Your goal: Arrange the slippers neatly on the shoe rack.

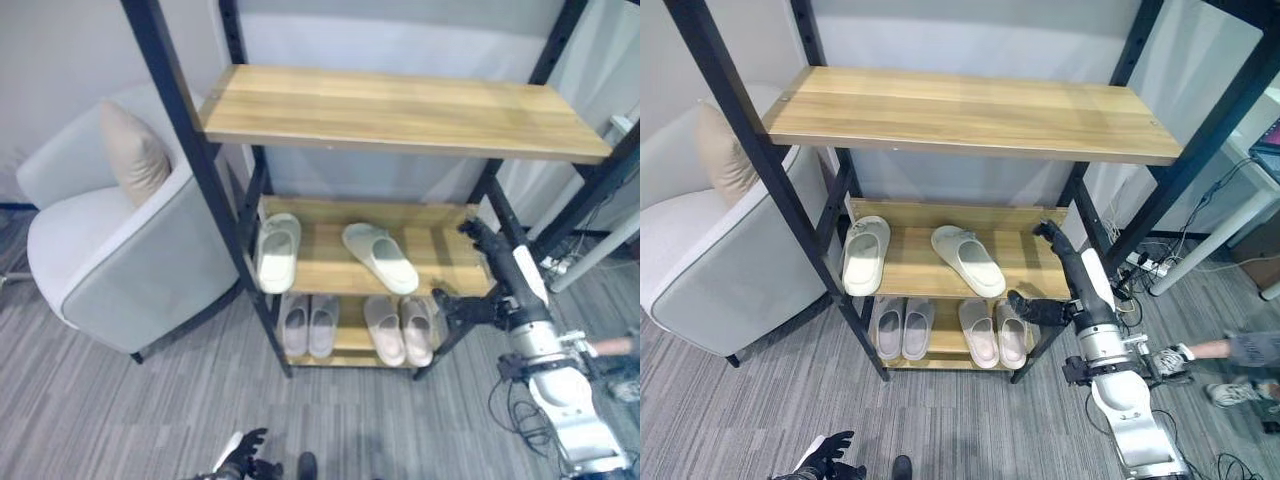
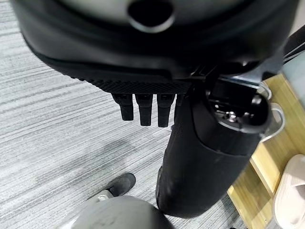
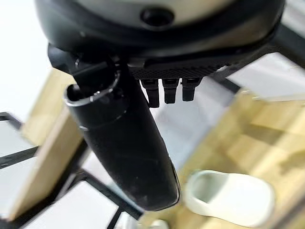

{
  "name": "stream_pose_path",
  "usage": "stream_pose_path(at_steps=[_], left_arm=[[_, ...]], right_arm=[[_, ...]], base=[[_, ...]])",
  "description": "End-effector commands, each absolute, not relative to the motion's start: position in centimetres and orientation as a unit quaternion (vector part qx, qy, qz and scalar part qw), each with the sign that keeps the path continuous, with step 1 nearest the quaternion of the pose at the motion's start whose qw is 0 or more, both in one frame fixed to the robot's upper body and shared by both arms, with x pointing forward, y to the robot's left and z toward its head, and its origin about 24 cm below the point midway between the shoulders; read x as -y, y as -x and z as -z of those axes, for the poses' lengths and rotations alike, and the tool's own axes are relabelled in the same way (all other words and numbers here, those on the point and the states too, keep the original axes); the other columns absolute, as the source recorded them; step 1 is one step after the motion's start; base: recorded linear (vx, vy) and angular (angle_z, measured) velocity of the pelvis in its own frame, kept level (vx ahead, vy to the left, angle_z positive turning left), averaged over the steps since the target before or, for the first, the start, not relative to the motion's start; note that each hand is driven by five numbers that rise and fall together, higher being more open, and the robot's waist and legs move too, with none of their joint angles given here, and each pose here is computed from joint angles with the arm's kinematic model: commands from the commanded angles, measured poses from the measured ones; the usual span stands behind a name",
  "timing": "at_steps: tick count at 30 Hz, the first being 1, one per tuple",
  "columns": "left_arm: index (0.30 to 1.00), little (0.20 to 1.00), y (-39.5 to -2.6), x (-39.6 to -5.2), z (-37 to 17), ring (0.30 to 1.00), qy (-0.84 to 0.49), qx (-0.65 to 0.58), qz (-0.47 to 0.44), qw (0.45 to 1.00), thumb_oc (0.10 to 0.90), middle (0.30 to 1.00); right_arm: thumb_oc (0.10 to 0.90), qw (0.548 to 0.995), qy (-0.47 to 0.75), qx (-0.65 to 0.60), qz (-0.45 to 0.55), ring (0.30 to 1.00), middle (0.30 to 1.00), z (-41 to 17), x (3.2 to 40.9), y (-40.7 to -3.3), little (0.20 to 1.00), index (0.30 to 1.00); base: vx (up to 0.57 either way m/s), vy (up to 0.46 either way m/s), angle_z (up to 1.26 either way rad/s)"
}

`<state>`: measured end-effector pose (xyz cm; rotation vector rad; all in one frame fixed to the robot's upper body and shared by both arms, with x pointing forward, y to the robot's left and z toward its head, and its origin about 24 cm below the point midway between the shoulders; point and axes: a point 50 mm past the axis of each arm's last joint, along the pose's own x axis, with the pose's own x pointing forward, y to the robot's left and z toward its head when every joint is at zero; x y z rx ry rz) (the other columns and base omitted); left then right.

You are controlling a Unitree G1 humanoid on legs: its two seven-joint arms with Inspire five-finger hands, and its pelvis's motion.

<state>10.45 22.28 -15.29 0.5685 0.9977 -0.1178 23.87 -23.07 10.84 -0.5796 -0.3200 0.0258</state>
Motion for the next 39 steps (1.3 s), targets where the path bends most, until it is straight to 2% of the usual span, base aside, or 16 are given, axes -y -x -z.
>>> stream_pose_path(at_steps=[1,8,15,19,29,39], left_arm=[[0.9,0.9,-7.7,-21.0,16.5,0.9,-0.274,-0.515,0.097,0.806,0.8,0.9],[0.9,0.9,-8.0,-21.6,16.3,0.9,-0.282,-0.512,0.088,0.807,0.8,0.9],[0.9,0.9,-7.7,-21.7,16.4,0.9,-0.292,-0.517,0.093,0.799,0.8,0.9],[0.9,0.9,-6.4,-22.3,16.7,0.9,-0.255,-0.555,0.057,0.79,0.8,0.9],[0.9,0.9,-9.5,-22.3,16.0,0.9,-0.259,-0.513,0.043,0.817,0.8,0.9],[0.9,0.9,-9.7,-22.4,16.0,0.9,-0.275,-0.509,0.053,0.814,0.8,0.9]], right_arm=[[0.8,0.898,0.299,0.317,0.053,0.9,0.9,-18.4,24.5,-24.8,0.9,0.9],[0.8,0.865,0.384,0.303,0.113,0.9,0.9,-19.9,27.3,-26.3,0.9,0.9],[0.8,0.871,0.379,0.29,0.12,0.9,0.9,-20.8,27.5,-29.3,0.9,0.9],[0.8,0.882,0.373,0.259,0.128,0.9,0.9,-20.2,28.4,-30.1,0.9,0.9],[0.8,0.876,0.409,0.21,0.148,0.9,0.9,-21.1,30.4,-32.3,0.9,0.9],[0.8,0.862,0.41,0.226,0.195,0.9,0.9,-24.0,31.5,-33.3,0.9,0.9]], base=[[-0.02,0.034,0.16],[-0.01,0.029,0.2],[-0.03,0.012,-0.02],[0.03,0.018,0.0],[0.0,0.015,0.07],[0.0,0.009,0.06]])
